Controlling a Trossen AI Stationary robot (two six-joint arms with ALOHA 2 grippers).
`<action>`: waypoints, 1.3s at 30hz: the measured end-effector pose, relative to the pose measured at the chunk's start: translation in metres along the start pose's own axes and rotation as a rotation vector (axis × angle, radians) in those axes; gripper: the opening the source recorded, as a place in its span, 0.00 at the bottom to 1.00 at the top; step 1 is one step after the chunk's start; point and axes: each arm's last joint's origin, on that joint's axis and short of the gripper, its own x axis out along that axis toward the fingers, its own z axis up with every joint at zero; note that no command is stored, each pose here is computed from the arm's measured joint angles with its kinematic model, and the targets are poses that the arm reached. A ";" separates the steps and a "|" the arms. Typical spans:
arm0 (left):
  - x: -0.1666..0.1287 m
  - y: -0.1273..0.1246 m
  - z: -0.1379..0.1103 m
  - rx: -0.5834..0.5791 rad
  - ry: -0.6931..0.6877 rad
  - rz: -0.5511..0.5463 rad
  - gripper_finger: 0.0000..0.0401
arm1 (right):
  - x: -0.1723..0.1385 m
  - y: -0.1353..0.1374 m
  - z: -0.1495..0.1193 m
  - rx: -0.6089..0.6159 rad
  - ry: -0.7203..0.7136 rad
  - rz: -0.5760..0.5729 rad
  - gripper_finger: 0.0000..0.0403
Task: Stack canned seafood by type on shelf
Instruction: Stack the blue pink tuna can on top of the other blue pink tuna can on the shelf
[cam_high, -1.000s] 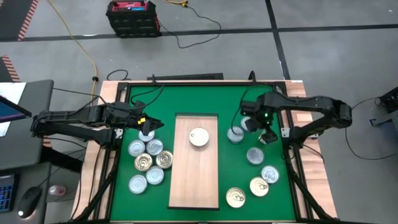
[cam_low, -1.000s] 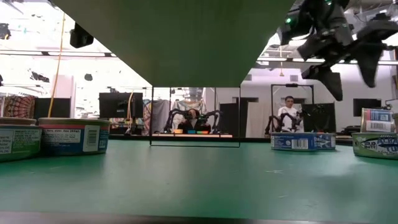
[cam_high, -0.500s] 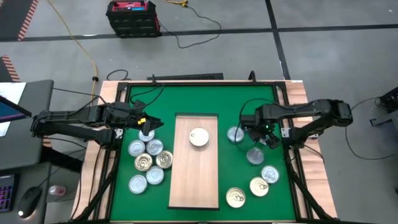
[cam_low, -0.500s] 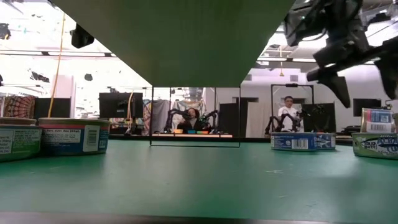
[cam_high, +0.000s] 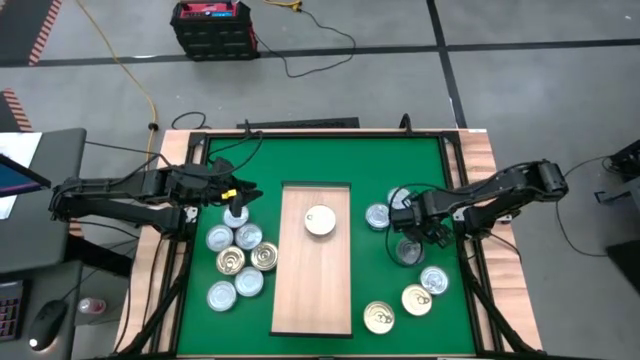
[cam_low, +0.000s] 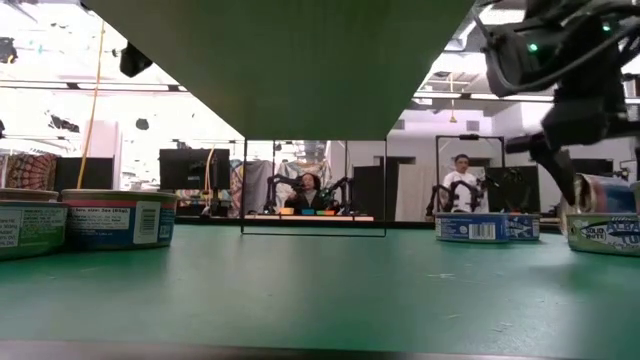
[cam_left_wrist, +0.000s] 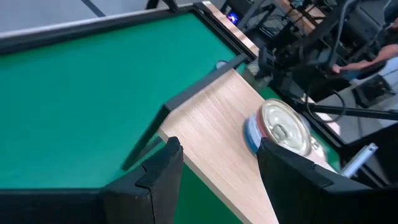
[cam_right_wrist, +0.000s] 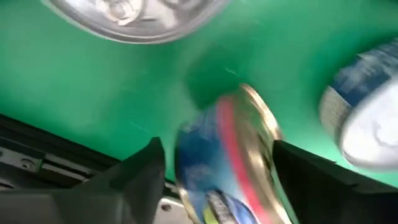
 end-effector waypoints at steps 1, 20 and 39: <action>0.000 0.000 0.000 0.008 -0.006 0.008 0.50 | 0.003 0.001 0.001 -0.020 -0.005 -0.004 0.73; 0.000 0.000 0.001 0.002 -0.022 0.013 0.50 | 0.010 -0.009 -0.002 -0.116 0.041 -0.130 0.57; 0.000 0.001 0.002 0.004 -0.039 0.034 0.50 | -0.121 -0.030 0.011 0.067 -0.256 -0.322 0.56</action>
